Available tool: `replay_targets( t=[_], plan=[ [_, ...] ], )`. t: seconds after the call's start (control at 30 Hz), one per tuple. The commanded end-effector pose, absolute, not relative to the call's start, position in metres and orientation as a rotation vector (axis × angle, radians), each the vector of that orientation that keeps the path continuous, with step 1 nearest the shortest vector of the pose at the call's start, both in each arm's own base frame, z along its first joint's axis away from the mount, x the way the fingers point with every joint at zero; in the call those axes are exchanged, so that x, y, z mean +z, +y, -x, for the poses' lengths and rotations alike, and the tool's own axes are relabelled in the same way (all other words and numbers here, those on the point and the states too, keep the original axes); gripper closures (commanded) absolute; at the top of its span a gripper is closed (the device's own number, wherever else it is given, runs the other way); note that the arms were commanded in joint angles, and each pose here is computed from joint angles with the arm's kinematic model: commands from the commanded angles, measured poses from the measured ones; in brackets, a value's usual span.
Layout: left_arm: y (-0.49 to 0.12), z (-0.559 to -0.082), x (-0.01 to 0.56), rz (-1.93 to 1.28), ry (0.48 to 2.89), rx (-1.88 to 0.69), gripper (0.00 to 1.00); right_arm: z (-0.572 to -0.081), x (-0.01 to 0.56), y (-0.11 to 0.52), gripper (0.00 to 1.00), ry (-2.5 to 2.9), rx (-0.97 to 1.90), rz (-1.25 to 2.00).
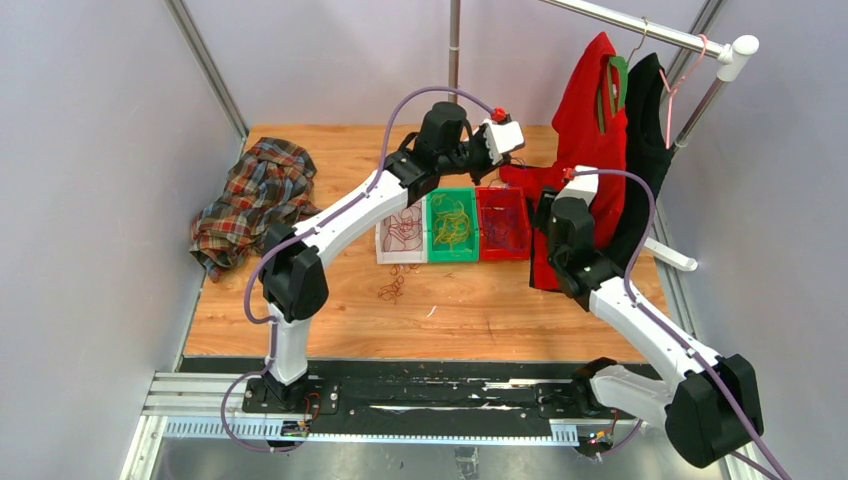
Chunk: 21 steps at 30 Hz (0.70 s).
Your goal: Untangle the cables
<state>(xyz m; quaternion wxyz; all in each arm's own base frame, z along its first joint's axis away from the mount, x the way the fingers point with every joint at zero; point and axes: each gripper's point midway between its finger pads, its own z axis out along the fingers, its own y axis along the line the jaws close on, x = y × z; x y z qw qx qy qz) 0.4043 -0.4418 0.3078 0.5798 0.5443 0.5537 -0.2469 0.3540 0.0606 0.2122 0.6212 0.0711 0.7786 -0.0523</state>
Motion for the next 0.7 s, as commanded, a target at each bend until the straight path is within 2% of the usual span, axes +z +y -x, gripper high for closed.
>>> replay_targets(
  t=[0.0,0.4,0.67],
  plan=[
    [-0.452,-0.399,0.293,-1.335,1.273,-0.568,1.00,-0.357,0.227,0.046,0.47,1.756,-0.150,-0.252],
    [-0.463,-0.384,0.202,-1.476,1.391,-0.560,1.00,-0.354,0.223,0.026,0.46,1.733,-0.200,-0.325],
    [-0.484,-0.410,0.154,-1.524,1.451,-0.453,1.00,-0.349,0.221,0.017,0.47,1.718,-0.248,-0.331]
  ],
)
